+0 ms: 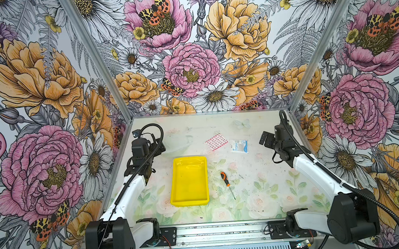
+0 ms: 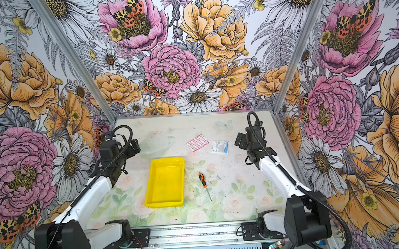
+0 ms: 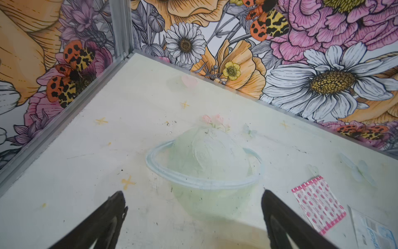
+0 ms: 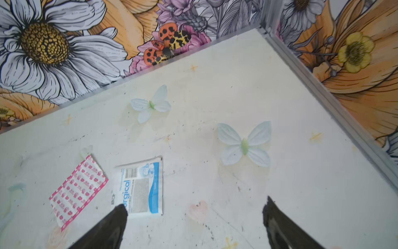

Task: Put the screwdriver in the bin
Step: 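Close the right gripper on the screwdriver handle while the left arm moves over the tray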

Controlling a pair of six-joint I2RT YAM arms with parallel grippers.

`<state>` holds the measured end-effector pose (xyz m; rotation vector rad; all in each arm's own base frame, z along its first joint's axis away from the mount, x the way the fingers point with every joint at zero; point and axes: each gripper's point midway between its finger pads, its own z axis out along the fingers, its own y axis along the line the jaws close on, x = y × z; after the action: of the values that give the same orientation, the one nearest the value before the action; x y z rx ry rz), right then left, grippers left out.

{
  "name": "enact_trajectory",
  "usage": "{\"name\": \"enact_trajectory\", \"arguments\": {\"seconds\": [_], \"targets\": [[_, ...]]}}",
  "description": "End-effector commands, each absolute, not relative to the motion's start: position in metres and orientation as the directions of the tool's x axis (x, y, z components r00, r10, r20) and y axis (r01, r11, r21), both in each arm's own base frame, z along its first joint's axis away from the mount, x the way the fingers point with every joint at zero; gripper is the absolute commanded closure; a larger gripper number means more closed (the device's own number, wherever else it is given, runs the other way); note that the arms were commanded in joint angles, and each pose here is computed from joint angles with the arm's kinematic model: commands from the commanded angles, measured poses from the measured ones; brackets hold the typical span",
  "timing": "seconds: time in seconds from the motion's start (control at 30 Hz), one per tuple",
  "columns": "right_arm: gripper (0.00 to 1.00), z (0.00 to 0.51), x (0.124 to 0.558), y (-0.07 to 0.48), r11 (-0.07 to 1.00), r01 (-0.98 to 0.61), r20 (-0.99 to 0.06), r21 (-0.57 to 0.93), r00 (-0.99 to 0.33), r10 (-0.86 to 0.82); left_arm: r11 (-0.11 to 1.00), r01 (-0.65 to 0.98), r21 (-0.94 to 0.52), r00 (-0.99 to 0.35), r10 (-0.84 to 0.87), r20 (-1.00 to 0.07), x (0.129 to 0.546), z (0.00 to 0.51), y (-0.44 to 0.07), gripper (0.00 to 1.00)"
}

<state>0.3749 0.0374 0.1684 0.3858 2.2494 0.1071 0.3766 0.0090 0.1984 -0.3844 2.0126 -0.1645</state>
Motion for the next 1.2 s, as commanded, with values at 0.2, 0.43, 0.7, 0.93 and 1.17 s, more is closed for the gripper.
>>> {"name": "enact_trajectory", "arguments": {"seconds": [0.2, 0.43, 0.7, 0.93, 1.17], "targets": [[0.01, 0.132, 0.329, 0.133, 0.966, 0.071, -0.527, 0.25, -0.827, 0.197, 0.931, 0.064, -0.359, -0.636, -0.24, -0.734, 0.334, 0.189, -0.069, 0.01], [0.03, 0.109, 0.307, 0.194, 0.963, -0.066, -0.425, 0.26, -0.904, 0.052, 0.906, 0.206, -0.37, -0.678, -0.141, -0.722, 0.31, 0.187, -0.12, 0.01], [0.03, 0.096, 0.302, 0.234, 0.952, -0.178, -0.37, 0.248, -0.926, -0.077, 0.846, 0.434, -0.31, -0.662, 0.066, -0.746, 0.273, 0.193, -0.176, 0.01], [0.05, 0.067, 0.282, 0.257, 0.941, -0.247, -0.272, 0.231, -0.945, -0.182, 0.839, 0.464, -0.285, -0.625, 0.082, -0.776, 0.257, 0.199, -0.176, 0.01], [0.06, 0.045, 0.266, 0.266, 0.931, -0.281, -0.2, 0.232, -0.951, -0.237, 0.836, 0.477, -0.271, -0.609, 0.092, -0.787, 0.255, 0.202, -0.177, 0.01]]}}
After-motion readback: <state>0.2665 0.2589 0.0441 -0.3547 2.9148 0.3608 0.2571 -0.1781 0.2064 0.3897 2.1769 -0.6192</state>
